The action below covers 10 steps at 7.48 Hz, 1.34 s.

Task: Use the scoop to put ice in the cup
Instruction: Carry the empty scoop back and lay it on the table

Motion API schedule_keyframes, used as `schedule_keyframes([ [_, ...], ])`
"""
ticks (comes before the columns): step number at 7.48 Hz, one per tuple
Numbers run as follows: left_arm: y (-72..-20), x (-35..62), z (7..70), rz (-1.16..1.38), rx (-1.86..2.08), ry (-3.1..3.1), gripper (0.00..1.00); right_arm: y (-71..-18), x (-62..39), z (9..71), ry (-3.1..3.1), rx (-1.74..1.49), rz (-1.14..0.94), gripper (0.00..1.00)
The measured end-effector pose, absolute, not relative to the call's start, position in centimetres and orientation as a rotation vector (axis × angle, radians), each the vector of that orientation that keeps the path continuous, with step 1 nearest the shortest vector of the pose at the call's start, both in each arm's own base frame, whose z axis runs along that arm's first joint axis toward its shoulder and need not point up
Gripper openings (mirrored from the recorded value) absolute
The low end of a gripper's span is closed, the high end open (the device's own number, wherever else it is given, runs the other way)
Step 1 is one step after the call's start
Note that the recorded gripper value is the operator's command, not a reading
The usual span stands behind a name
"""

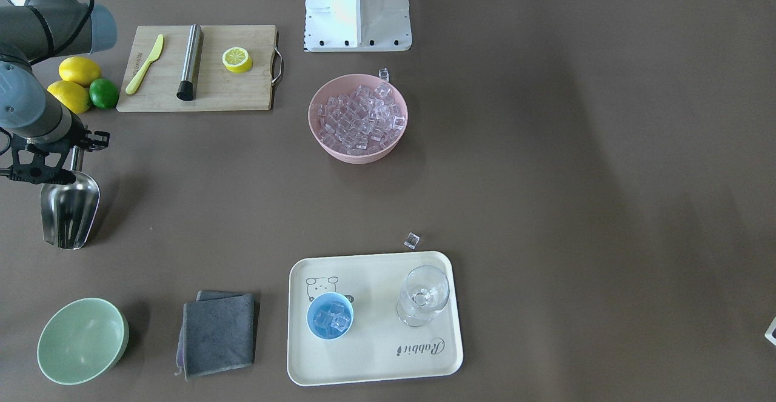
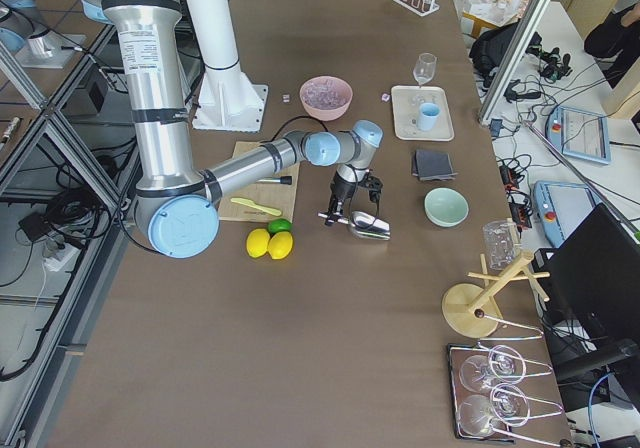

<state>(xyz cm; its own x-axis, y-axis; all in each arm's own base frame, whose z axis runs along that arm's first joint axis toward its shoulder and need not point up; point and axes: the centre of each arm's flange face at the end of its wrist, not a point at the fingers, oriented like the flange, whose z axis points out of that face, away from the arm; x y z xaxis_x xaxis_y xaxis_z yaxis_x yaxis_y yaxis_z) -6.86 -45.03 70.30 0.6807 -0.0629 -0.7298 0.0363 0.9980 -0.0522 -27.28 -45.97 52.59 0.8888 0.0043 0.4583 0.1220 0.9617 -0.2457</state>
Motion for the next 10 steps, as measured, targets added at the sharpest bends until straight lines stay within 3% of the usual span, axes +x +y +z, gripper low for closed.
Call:
schedule_keyframes([
  [1, -45.0, -6.9, 70.3, -0.057, -0.035, 0.82, 0.98, -46.1, -27.6, 53.1, -0.481, -0.277, -0.063, 0.99],
  [6, -44.8, -6.9, 70.5, -0.058, -0.038, 0.819, 0.98, -47.1, -27.7, 52.3, -0.534, -0.225, -0.07, 1.0],
  [10, -44.9, -6.8, 70.4, -0.061, -0.04, 0.82, 0.98, -50.1, -13.5, 46.7, -0.694, -0.104, 0.131, 1.0],
])
